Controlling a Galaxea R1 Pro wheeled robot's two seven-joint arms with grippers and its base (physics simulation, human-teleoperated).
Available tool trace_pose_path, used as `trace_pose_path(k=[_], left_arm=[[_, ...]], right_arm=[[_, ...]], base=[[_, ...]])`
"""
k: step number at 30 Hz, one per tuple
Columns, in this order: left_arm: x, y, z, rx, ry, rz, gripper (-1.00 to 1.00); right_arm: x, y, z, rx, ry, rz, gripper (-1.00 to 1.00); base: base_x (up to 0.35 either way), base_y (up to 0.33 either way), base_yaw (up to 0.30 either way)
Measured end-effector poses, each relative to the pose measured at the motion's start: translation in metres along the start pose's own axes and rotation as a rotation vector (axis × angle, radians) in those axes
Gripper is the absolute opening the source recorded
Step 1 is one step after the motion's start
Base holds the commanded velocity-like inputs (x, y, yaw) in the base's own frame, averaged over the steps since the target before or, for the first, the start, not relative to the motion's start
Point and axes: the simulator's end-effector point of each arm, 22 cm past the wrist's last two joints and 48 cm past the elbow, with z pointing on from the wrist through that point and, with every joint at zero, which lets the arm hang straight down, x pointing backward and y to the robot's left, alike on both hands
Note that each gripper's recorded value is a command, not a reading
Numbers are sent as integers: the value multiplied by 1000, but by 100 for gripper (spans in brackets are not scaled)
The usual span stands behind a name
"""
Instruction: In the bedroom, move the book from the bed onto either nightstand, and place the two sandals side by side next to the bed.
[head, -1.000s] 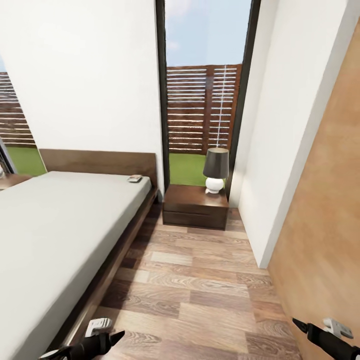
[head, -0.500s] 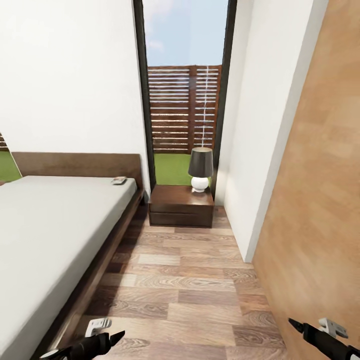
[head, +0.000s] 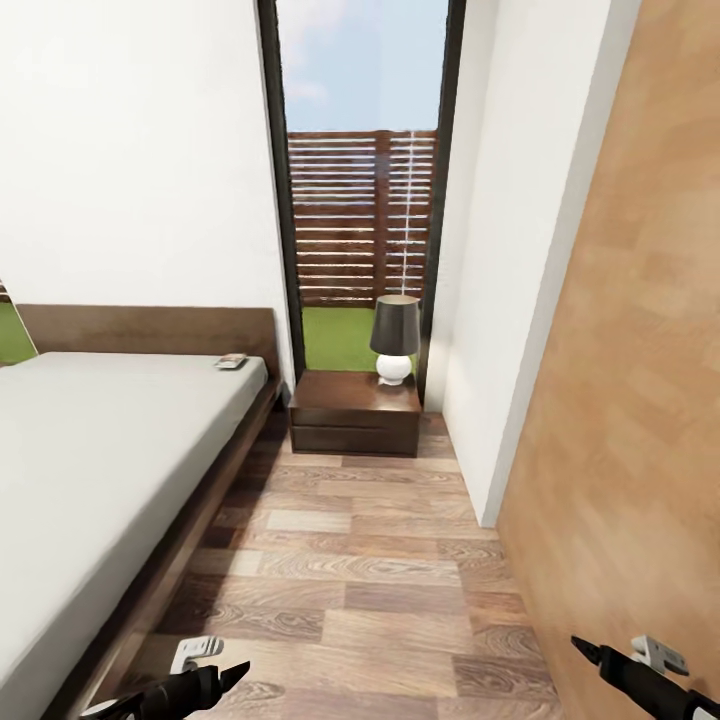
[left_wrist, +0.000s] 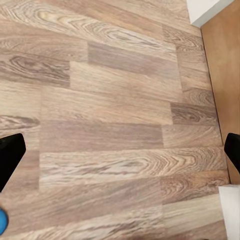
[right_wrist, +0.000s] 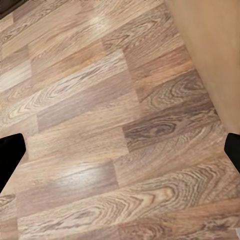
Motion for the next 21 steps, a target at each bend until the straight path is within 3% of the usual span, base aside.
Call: trace_pose_path(k=[11, 21], left_arm=[[-1, 0, 0, -1, -3, -1, 100], [-1, 1, 0, -1, -3, 0, 100]], right_arm=[[4, 6, 3, -8, -1, 12, 100], [-1, -3, -1, 4, 1, -8, 100]], base=[[65, -57, 0], [144, -1, 0]])
